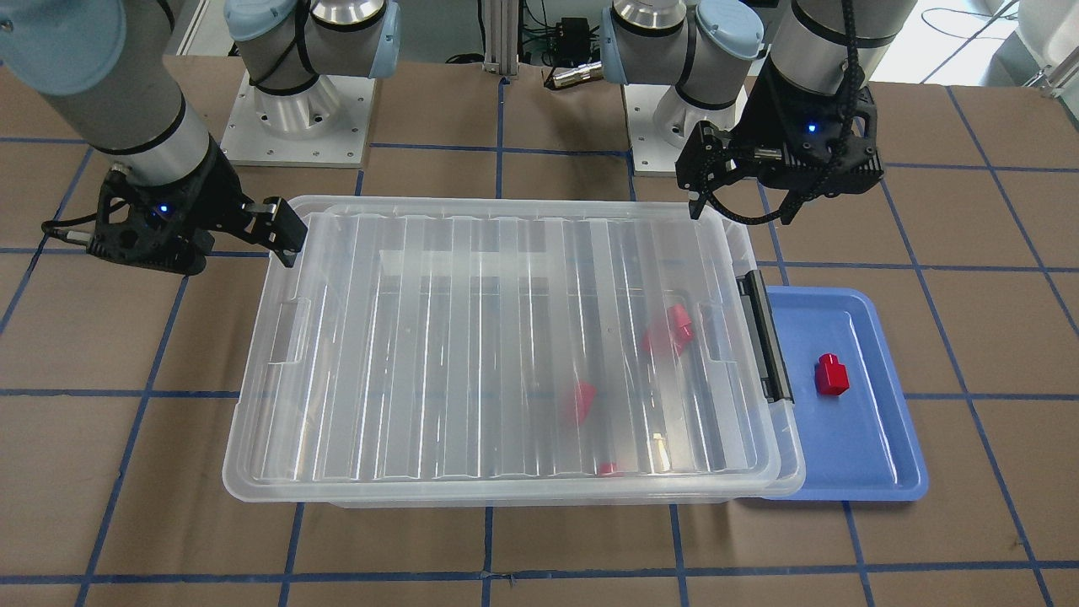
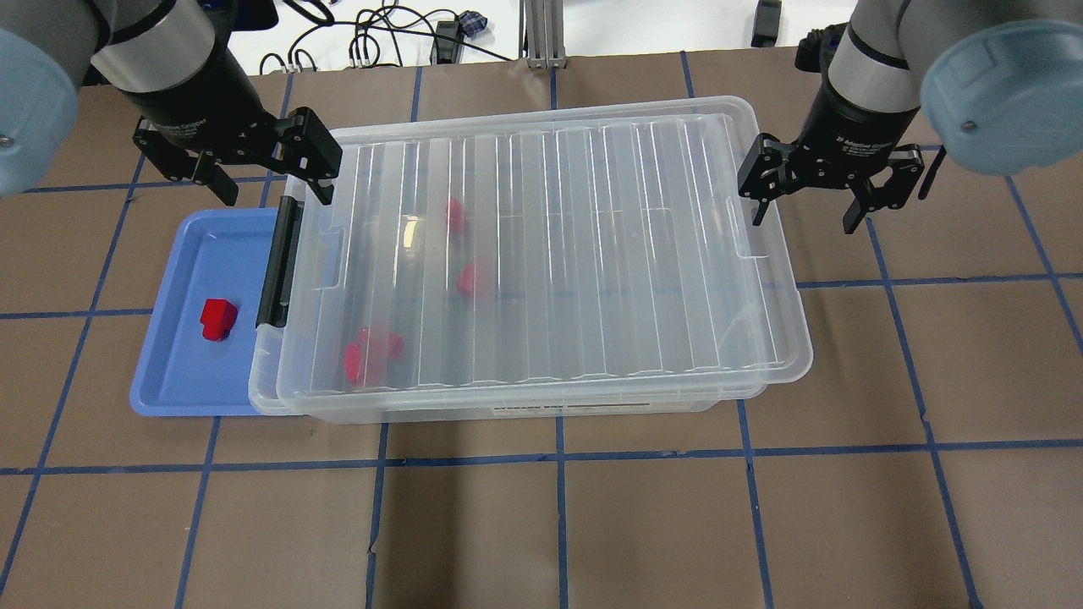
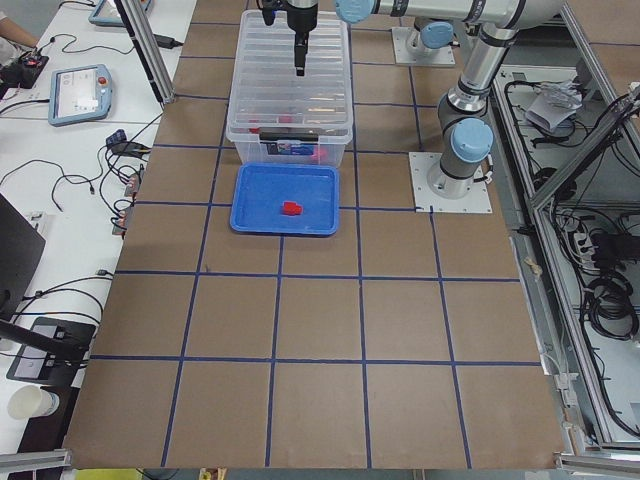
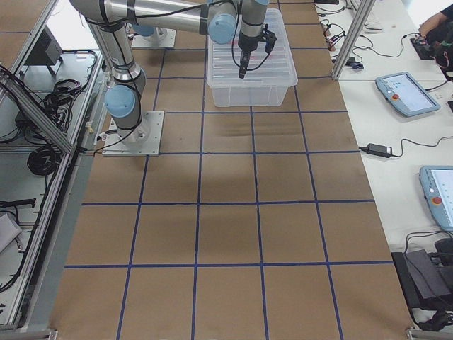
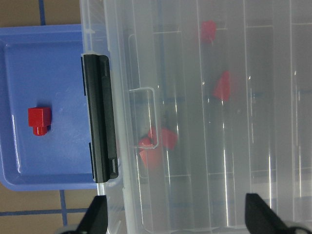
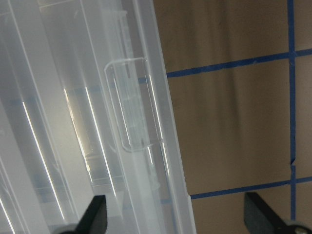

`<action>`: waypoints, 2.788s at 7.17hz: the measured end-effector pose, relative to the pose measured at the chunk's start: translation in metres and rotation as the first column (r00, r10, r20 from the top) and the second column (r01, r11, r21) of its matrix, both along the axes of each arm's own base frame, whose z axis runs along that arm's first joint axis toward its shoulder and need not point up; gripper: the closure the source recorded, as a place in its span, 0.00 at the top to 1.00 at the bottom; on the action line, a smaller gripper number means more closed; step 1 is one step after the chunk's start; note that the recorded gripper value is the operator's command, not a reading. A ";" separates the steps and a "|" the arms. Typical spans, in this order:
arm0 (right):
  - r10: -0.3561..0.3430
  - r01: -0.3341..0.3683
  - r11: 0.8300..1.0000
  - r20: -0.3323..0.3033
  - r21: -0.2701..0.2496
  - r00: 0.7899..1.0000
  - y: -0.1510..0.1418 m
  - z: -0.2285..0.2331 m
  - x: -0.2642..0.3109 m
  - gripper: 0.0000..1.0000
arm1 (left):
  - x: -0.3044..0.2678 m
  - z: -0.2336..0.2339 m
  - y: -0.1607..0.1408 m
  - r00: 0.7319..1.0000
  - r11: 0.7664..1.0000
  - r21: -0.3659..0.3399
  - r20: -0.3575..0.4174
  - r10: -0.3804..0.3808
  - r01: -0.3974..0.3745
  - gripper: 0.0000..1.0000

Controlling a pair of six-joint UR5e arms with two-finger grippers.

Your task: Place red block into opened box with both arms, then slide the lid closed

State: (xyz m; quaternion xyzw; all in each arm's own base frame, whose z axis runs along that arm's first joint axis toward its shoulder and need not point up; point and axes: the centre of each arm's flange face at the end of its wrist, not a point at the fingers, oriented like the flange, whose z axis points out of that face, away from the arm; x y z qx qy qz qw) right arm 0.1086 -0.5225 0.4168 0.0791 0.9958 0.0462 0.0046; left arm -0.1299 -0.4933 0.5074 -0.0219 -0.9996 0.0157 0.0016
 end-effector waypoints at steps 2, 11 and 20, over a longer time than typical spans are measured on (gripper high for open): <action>-0.007 0.007 1.000 -0.001 0.006 1.000 -0.018 -0.026 -0.002 1.00 | 0.000 0.002 0.001 1.000 1.000 -0.003 0.000 0.000 0.000 1.00; -0.036 0.036 0.999 -0.011 0.013 0.999 -0.044 -0.062 -0.028 1.00 | 0.000 0.002 0.003 1.000 1.000 -0.004 -0.002 0.000 0.000 1.00; -0.019 0.021 1.000 -0.063 0.022 0.998 -0.052 -0.061 -0.119 1.00 | 0.000 0.000 0.001 1.000 1.000 -0.005 -0.002 0.000 0.000 1.00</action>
